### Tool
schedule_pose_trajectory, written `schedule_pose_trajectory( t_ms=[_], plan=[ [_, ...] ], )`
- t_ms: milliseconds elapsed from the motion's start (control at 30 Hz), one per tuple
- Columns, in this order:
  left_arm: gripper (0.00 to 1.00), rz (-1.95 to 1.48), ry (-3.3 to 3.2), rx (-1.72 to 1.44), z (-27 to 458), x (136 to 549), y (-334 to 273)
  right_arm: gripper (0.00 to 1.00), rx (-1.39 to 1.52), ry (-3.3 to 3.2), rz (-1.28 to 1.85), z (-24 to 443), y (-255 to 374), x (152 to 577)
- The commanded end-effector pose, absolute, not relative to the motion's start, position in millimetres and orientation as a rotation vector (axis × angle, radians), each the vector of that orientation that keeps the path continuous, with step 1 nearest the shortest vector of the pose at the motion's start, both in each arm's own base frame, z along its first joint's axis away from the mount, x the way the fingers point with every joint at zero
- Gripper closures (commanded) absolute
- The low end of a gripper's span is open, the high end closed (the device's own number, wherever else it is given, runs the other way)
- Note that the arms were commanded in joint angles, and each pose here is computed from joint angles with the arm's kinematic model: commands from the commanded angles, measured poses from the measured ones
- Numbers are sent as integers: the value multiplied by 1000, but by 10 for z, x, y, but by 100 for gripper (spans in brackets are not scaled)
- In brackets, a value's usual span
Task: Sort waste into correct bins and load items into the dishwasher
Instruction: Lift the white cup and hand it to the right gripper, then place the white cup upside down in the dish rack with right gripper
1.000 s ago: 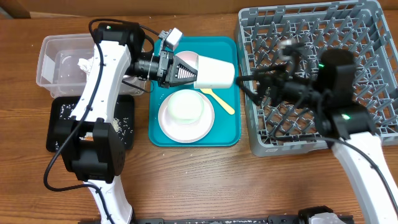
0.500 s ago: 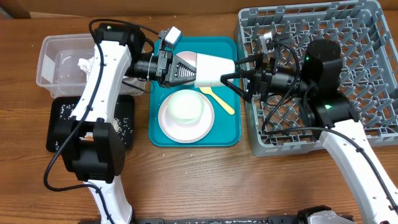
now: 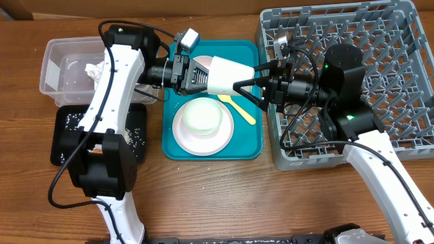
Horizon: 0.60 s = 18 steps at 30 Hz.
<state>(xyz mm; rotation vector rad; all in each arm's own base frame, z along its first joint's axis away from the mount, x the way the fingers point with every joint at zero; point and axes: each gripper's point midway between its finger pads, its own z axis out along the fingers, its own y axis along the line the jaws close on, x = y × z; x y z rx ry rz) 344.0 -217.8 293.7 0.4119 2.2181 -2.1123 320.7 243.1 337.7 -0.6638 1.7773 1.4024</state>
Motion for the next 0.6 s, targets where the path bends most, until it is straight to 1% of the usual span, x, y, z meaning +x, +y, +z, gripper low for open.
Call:
schedule_pose_trajectory(
  t_ms=[0, 67, 167, 200, 300, 400, 433, 467, 500, 533, 567],
  plan=[
    [75, -2070, 2221, 485, 2973, 3381, -2222, 44, -769, 1723, 1490, 3490, 2557, 2986],
    [62, -2051, 2238, 496, 2943, 3377, -2219, 48, -742, 1720, 1486, 3527, 2525, 3032],
    [53, -2032, 2219, 525, 2933, 3405, -2222, 51, -664, 1733, 1475, 3589, 2367, 3157],
    [48, -2022, 2206, 540, 2930, 3420, -2224, 53, -627, 1746, 1459, 3593, 2266, 3217],
    [43, -1993, 2184, 577, 2913, 3456, -2228, 54, -511, 1800, 1412, 3556, 2005, 3350],
    [42, -1940, 2164, 630, 2872, 3508, -2231, 54, -371, 1854, 1329, 3505, 1704, 3469],
    [42, -1908, 2165, 654, 2839, 3532, -2230, 54, -286, 1893, 1276, 3450, 1564, 3514],
    [40, -1861, 2192, 671, 2777, 3563, -2223, 54, -220, 1932, 1190, 3397, 1409, 3528],
    [36, -1836, 2206, 680, 2744, 3579, -2219, 54, -175, 1961, 1137, 3359, 1330, 3538],
    [24, -1800, 2215, 701, 2705, 3598, -2215, 54, -102, 2022, 1021, 3294, 1188, 3536],
    [20, -1748, 2234, 727, 2644, 3621, -2208, 54, -66, 2060, 946, 3264, 1102, 3524]
  ],
)
